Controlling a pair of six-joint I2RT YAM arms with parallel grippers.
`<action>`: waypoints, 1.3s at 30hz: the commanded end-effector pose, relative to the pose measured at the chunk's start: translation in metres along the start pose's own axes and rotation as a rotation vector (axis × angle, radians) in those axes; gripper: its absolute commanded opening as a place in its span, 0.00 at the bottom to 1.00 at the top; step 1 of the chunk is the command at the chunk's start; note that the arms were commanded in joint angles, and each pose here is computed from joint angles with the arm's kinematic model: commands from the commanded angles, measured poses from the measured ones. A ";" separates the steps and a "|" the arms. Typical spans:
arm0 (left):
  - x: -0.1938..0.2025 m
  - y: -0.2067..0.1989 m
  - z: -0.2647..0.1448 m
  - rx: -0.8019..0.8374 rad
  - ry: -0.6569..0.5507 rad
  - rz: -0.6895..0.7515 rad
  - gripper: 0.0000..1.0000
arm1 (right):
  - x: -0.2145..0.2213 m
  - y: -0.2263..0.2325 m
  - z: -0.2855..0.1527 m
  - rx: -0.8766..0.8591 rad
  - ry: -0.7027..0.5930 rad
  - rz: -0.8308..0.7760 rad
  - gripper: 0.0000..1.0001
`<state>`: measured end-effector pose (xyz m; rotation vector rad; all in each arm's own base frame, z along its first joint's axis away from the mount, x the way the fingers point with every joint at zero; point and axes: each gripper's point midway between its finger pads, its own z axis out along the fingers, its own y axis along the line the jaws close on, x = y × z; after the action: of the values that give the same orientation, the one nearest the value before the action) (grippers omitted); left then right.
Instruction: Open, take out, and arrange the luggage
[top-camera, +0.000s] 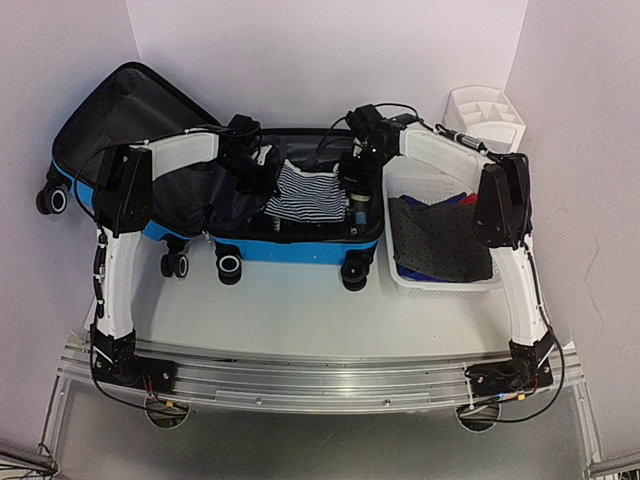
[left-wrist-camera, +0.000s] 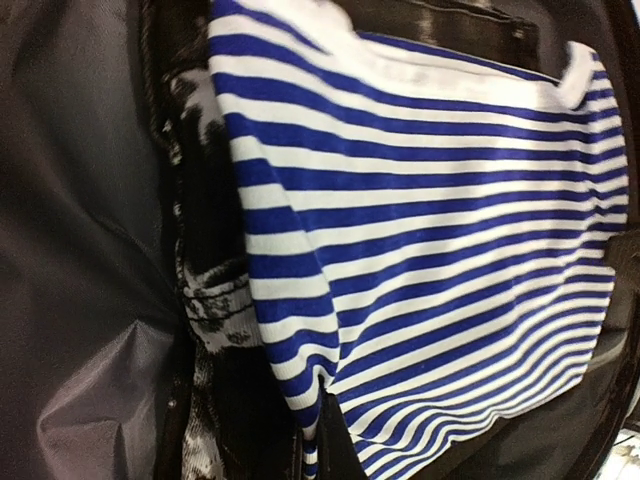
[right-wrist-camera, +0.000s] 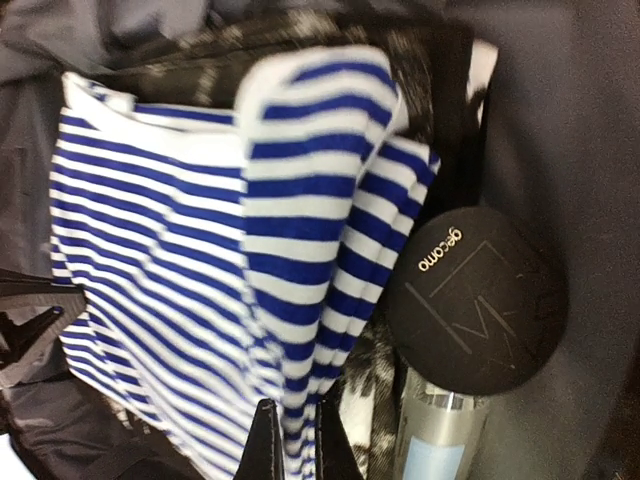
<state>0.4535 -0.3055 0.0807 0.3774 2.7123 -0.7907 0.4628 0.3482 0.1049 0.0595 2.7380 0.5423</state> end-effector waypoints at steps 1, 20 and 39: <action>-0.043 -0.042 -0.067 0.014 -0.172 0.157 0.00 | -0.040 0.037 -0.071 -0.107 -0.169 -0.049 0.00; -0.028 -0.036 -0.054 0.027 -0.117 0.117 0.00 | -0.001 -0.004 -0.004 -0.029 0.011 0.125 0.34; -0.019 -0.031 -0.048 0.026 -0.093 0.099 0.00 | -0.011 0.001 0.023 -0.064 0.023 0.082 0.24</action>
<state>0.4484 -0.3067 0.1145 0.4693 2.6421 -0.7732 0.4671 0.3509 0.0710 0.2060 2.8171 0.6306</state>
